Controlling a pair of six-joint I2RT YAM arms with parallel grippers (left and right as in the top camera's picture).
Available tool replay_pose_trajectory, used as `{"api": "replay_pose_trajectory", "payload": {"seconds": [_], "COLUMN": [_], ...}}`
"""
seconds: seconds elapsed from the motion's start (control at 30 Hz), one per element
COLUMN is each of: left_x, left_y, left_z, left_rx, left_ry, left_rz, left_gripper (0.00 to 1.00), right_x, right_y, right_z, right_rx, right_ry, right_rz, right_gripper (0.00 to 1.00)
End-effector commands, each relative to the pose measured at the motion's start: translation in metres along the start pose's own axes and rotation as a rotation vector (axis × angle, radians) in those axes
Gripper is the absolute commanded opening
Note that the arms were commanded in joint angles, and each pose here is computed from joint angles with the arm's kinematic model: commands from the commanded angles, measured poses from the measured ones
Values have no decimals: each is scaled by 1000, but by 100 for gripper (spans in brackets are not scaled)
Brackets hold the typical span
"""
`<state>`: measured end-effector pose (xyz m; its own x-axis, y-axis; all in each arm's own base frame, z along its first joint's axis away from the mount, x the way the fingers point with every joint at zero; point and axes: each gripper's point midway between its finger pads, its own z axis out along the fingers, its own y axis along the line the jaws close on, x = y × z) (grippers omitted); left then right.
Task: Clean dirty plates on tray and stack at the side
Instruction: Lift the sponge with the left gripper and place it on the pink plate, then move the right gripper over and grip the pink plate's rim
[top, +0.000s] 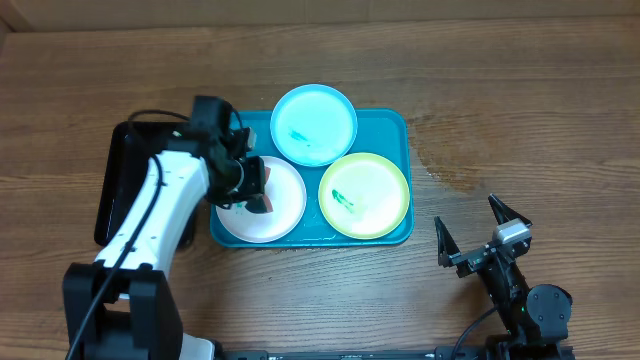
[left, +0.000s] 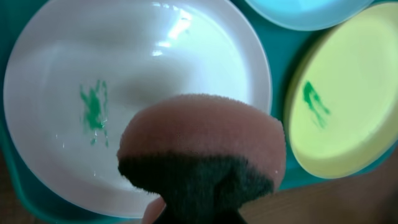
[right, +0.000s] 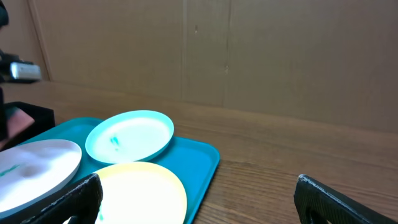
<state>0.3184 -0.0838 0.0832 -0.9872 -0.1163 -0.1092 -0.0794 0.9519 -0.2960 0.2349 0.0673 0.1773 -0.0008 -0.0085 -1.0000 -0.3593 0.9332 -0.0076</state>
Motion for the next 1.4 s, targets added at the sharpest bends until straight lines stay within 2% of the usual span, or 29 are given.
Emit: {"api": "replay_pose_trajectory", "payload": {"seconds": [0.0,0.3,0.4,0.53,0.73,0.87,0.93,1.03,1.07,1.1,1.13,1.23,1.27,1.37], "left_x": [1,-3,-2,-2,-17,-35,-43,-50,-50,-49,-48,-46,-47,-47], "left_y": [15,6,7,6,-10,-24,-29,-31,-30,-28,-25,-20,-20,-20], "left_z": [18,48,48,46,1,-41,-57,-67,-67,-67,-67,-68,-68,-68], "left_rx": [-104,-109,-113,-114,-130,-124,-118,-120,-121,-129,-142,-174,-173,-173], "left_ry": [-45,-128,-123,-118,-96,-128,-153,-176,-177,-172,-169,-168,-169,-169], "left_rz": [-130,-82,-81,-81,-85,-71,-70,-71,-73,-76,-78,-82,-82,-82], "left_gripper": [4,6,35,49,50,50,50,58,71,77,83,91,97,100], "right_x": [2,2,2,2,2,-27,-27,-15,-11,-14,-21,-31,-36,-80], "right_y": [0,0,0,0,0,1,1,0,0,-2,2,44,56,79], "right_z": [0,0,0,0,0,-2,-2,0,0,0,-1,-8,-12,-33], "right_rx": [4,4,4,4,4,0,0,0,3,16,-10,-266,-338,-495], "right_ry": [-5,-5,-5,-5,-5,-118,-120,-69,-54,-69,-96,-116,-127,-289], "right_rz": [2,2,2,2,2,-33,-33,-18,-20,-33,-15,127,143,139], "right_gripper": [100,100,100,100,100,100,100,100,100,100,100,100,100,100]}}
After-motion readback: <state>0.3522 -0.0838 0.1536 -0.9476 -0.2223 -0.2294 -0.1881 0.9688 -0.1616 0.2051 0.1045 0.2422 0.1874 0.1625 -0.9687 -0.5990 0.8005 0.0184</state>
